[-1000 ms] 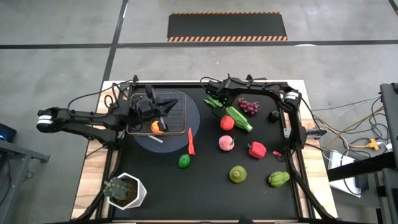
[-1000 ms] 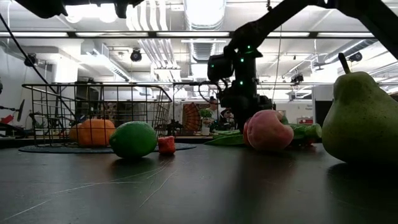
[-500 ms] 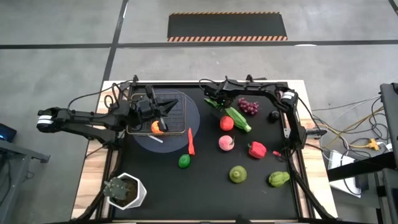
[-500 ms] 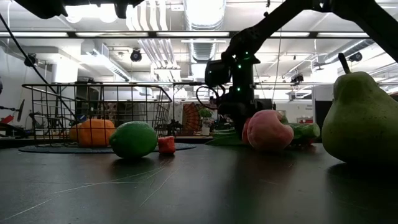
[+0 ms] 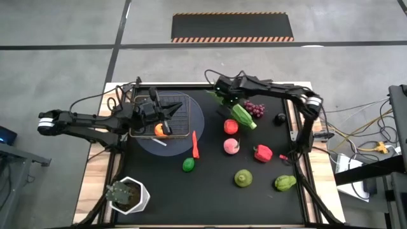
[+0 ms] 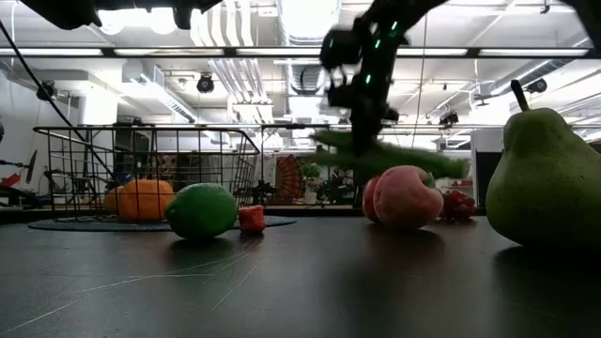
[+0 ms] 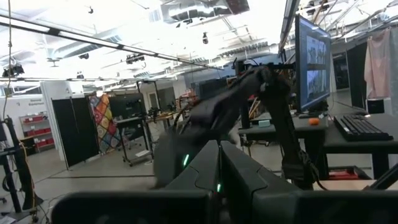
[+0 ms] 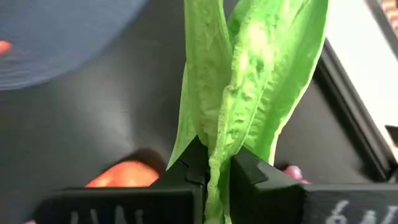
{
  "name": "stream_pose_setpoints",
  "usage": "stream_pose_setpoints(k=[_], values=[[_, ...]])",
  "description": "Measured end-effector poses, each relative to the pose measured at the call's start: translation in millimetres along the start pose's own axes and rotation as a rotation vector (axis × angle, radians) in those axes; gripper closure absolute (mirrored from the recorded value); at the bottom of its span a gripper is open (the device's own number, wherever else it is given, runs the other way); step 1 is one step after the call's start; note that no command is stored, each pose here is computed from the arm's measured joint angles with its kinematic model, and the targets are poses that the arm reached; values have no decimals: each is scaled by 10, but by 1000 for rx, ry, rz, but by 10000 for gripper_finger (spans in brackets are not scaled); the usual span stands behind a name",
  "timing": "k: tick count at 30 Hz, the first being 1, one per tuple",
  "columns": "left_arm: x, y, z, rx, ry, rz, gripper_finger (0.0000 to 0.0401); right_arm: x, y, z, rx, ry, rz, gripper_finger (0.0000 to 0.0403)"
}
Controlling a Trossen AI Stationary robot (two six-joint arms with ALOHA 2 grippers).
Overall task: Build produce basket
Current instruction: Put the green leaf lettuce into the wire basket
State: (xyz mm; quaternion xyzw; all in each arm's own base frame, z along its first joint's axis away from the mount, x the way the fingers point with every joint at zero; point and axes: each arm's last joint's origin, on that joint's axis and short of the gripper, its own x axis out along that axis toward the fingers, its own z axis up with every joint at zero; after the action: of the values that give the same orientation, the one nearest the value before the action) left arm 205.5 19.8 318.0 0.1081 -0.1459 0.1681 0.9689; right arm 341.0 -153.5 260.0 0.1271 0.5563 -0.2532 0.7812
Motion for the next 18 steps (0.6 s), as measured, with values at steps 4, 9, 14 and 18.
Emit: stream_pose_setpoints(k=[4, 9, 14, 18], values=[[0, 0, -1, 0, 1, 0, 401, -474, 121, -126, -58, -140, 33, 384], [5, -4, -9, 1, 4, -1, 401, -929, 283, -385, -150, -385, 77, 384], [5, -4, -9, -5, 4, -2, 401, -1137, 374, -725, -178, -627, 155, 385], [1, -15, -18, -43, 2, -28, 401, -1102, 420, -955, -206, -828, 199, 385]])
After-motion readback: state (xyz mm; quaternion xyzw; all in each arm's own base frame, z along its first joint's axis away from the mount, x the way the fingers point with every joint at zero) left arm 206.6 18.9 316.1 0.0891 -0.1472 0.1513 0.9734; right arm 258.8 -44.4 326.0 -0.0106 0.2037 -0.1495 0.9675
